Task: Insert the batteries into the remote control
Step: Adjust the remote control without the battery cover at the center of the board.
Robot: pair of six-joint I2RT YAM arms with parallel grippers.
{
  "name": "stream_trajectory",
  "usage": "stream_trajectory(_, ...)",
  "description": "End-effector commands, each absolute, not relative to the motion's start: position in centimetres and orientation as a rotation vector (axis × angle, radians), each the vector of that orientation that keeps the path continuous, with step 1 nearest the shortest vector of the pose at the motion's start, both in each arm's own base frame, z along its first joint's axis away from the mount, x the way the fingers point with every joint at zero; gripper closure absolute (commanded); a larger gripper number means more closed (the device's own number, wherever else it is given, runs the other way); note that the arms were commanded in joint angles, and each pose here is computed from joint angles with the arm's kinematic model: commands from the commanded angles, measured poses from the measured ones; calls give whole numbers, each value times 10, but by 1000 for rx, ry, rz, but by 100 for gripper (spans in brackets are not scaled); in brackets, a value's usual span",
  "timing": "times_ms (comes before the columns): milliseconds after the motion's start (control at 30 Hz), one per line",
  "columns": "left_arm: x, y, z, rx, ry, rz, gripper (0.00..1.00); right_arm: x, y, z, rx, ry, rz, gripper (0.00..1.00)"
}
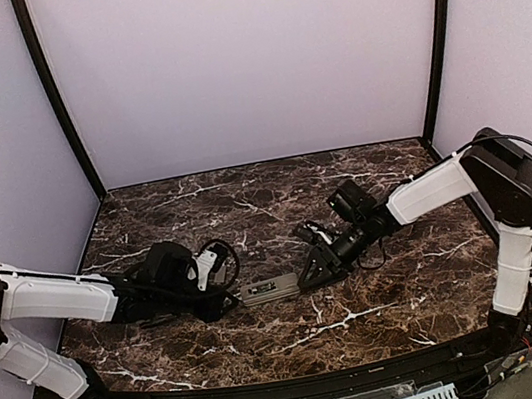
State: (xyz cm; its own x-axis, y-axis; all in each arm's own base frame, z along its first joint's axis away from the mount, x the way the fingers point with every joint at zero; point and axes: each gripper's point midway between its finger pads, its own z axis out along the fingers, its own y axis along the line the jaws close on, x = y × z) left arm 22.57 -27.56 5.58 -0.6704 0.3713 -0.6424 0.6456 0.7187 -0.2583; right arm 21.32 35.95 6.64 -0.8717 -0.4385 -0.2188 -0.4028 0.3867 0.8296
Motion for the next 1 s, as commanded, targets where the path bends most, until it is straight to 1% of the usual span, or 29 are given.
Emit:
stream_trajectory(0,227,-277,55,721,2343,-708,63,215,373,63,792,-2537,-1607,54)
stream_trajectory(133,229,-279,54,705,2336,-734,65,222,377,52,763,-2552,-1582,58)
stream_trajectory(500,228,-278,45,708,2349,-729,66,251,388,36,757,-2615,-1555,61)
stream_trajectory(667,223,-280,36,725,2365,-753,72,266,384,41,776,-2628,-1560,62)
stream_trajectory(833,219,-284,33,736,2367,-801,74,265,376,54,908,-2671,-1507,62)
stream_trajectory(967,217,-285,29,744,2372,-810,74,276,376,70,1073,-2758,-1440,64)
